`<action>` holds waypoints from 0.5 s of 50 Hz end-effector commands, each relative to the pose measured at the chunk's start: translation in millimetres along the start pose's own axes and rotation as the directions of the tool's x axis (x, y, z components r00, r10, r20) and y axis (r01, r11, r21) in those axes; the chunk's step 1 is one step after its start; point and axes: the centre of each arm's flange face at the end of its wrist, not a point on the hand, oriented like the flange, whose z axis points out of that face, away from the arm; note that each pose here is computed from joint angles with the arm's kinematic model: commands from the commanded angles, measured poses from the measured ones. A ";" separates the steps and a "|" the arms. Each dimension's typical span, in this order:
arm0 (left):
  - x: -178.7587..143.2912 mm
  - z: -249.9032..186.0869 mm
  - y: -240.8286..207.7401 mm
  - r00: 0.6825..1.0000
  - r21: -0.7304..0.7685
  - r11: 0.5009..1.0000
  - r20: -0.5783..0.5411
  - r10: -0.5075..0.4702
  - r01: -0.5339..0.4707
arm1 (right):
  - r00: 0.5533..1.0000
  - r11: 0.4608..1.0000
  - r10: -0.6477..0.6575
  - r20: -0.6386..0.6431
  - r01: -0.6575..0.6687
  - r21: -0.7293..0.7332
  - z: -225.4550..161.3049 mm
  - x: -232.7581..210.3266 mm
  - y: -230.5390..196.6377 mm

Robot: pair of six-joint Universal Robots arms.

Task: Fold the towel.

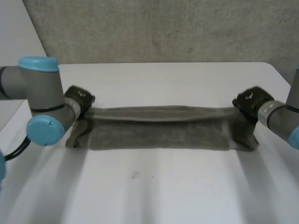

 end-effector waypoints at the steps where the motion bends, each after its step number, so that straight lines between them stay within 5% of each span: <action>1: 6.2 -59.2 28.5 0.995 -0.150 0.989 -0.099 0.003 -0.018 | 0.958 0.975 -0.052 0.283 0.110 -0.195 -60.7 -27.2 19.0; 11: -4.0 -61.4 27.5 0.994 -0.181 0.983 -0.107 -0.003 -0.017 | 0.970 0.976 -0.124 0.211 0.157 -0.151 -47.3 -6.6 14.8; 18: -43.3 -2.5 -36.0 0.993 0.113 0.993 0.113 -0.032 0.019 | 0.986 0.985 -0.094 -0.135 0.111 0.129 7.2 33.7 -46.0; 23: -102.7 -4.8 -115.6 0.916 0.476 0.879 0.363 -0.171 -0.025 | 0.887 0.908 0.097 -0.451 0.108 0.406 5.3 100.5 -108.0; 25: -132.7 -27.7 -160.8 0.845 0.673 0.737 0.428 -0.320 -0.061 | 0.773 0.807 0.269 -0.575 0.144 0.572 -23.2 140.8 -144.1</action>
